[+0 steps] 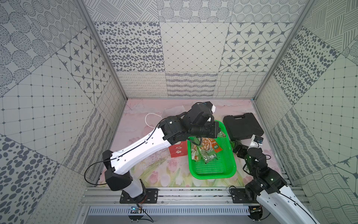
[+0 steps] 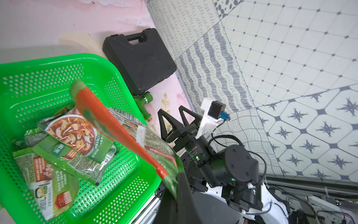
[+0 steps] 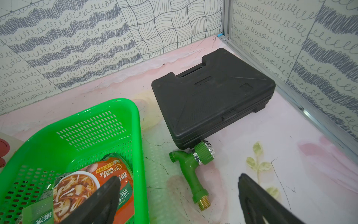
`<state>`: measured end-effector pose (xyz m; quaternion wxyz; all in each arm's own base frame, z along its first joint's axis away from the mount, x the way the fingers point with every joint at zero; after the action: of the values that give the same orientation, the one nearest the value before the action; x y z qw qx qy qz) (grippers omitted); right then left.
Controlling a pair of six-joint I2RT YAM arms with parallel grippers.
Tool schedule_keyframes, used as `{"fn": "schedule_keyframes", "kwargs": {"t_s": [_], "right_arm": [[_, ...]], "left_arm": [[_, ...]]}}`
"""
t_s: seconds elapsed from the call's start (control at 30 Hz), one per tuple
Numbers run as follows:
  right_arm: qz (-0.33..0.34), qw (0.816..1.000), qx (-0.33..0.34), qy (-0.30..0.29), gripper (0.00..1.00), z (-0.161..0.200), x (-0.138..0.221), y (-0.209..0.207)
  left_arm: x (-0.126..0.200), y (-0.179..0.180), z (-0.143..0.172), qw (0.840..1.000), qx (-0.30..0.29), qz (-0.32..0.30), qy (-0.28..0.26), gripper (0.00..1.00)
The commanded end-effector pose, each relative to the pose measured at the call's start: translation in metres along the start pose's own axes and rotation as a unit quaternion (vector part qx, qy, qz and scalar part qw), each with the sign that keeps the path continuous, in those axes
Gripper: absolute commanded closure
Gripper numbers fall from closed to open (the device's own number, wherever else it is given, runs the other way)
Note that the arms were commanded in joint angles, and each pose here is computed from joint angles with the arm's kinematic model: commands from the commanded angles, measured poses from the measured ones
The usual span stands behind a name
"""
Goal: Place the condiment packets inside the bag
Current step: Pick up the condiment packet from the storage box, then place the condiment packet in the paper bag.
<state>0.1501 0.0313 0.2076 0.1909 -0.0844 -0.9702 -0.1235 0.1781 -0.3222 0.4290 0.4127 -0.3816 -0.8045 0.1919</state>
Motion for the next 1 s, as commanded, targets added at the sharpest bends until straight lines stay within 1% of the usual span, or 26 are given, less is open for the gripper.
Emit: {"fn": "schedule_keyframes", "kwargs": {"t_s": [0.0, 0.17, 0.27, 0.4, 0.6, 0.8, 0.97], "right_arm": [[-0.016, 1.000, 0.005, -0.004, 0.03, 0.000, -0.005, 0.006], [-0.030, 0.999, 0.012, 0.005, 0.03, 0.001, -0.008, 0.010], [-0.037, 0.999, 0.009, 0.006, 0.03, 0.000, -0.008, 0.012], [-0.052, 0.998, 0.013, 0.012, 0.03, 0.001, -0.010, 0.016], [-0.076, 0.997, 0.021, 0.025, 0.03, 0.003, -0.014, 0.023], [-0.119, 0.991, 0.041, 0.055, 0.03, 0.006, -0.020, 0.037], [-0.152, 0.983, 0.063, 0.087, 0.04, 0.011, -0.027, 0.051]], "left_arm": [[0.050, -0.007, 0.001, 0.995, -0.097, 0.014, -0.012, 1.00], [0.090, -0.003, -0.004, 0.990, -0.130, -0.029, -0.048, 1.00], [0.105, 0.005, -0.007, 0.985, -0.139, -0.071, -0.066, 1.00], [0.115, 0.016, -0.010, 0.979, -0.144, -0.118, -0.078, 1.00], [0.124, 0.039, -0.014, 0.973, -0.128, -0.175, -0.085, 1.00], [0.127, 0.070, -0.017, 0.971, -0.081, -0.218, -0.062, 1.00], [0.116, 0.094, -0.016, 0.972, -0.031, -0.232, -0.006, 1.00]]}}
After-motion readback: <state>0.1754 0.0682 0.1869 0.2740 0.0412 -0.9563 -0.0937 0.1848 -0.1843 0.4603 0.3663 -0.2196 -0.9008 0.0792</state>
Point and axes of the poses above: each gripper's point midway between its finger pads, its own x axis back along the fingers, its own y axis along the line the jaws close on, z = x × y, the point moved 9 cm from there along x, back along the fingers, and after that the axes turned 1 degree about x, right-handed, at the moved point
